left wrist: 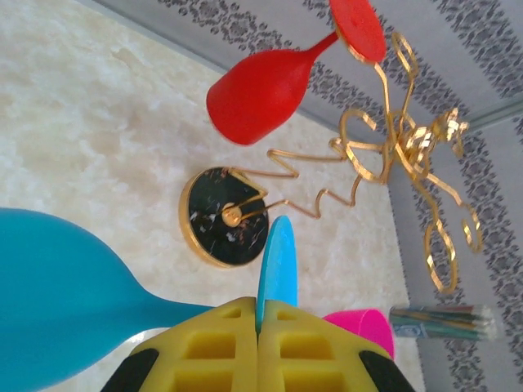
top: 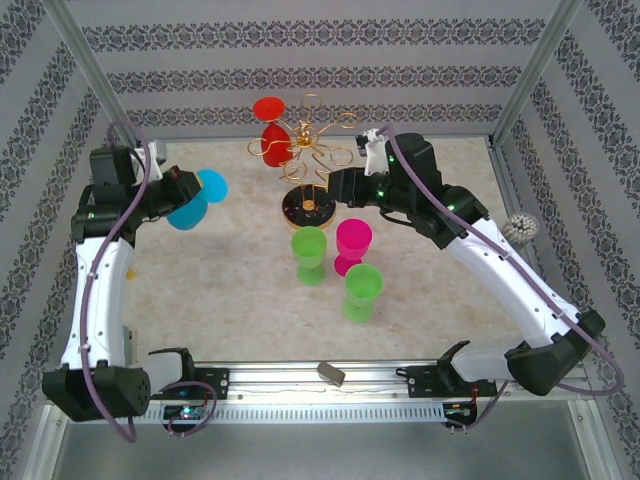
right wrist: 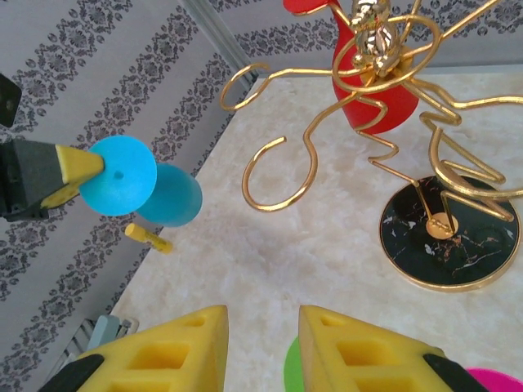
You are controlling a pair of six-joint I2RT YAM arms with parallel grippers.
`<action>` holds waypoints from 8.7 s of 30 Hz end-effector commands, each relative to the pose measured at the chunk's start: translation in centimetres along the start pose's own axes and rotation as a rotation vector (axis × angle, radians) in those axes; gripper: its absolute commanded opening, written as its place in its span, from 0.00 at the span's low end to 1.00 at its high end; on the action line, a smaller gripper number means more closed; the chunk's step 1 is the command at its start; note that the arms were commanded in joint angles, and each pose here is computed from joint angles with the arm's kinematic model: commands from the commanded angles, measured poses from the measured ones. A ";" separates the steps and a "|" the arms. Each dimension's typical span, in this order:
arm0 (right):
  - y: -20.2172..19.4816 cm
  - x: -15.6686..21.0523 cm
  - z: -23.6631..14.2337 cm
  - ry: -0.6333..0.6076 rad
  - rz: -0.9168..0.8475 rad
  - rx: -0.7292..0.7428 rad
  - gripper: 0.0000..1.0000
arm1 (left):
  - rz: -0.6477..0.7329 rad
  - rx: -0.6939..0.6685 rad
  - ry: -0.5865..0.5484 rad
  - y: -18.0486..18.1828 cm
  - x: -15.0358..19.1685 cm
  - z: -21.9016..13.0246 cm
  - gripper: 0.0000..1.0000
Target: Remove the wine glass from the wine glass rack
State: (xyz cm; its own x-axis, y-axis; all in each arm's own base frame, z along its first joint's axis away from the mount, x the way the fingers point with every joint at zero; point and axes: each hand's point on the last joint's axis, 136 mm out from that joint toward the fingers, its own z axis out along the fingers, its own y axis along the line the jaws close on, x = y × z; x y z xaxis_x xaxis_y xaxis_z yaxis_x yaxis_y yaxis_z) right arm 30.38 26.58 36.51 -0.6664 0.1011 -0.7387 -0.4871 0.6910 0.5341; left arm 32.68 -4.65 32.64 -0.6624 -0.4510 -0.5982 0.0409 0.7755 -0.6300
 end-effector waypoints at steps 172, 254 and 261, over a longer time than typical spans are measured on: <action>16.7 7.8 14.5 0.354 -0.853 -0.273 0.00 | 2.003 -1.170 0.032 6.3 18.2 5.8 0.24; 10.7 10.6 -8.4 0.119 -0.615 0.028 0.00 | 0.803 -0.787 -0.242 4.9 7.4 1.3 0.41; 10.9 13.0 -7.9 0.145 -0.644 0.042 0.00 | 0.606 -0.711 -0.231 5.5 6.7 1.4 0.41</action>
State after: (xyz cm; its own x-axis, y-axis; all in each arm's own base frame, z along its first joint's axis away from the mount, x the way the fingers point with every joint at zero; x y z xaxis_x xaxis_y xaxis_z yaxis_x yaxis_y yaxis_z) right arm 11.84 30.10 36.26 -0.3100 -0.4532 -0.8357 -0.8194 0.5732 -0.0069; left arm 29.58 -3.81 24.35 -0.5017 0.2188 -0.8369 -0.1732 0.9225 0.3450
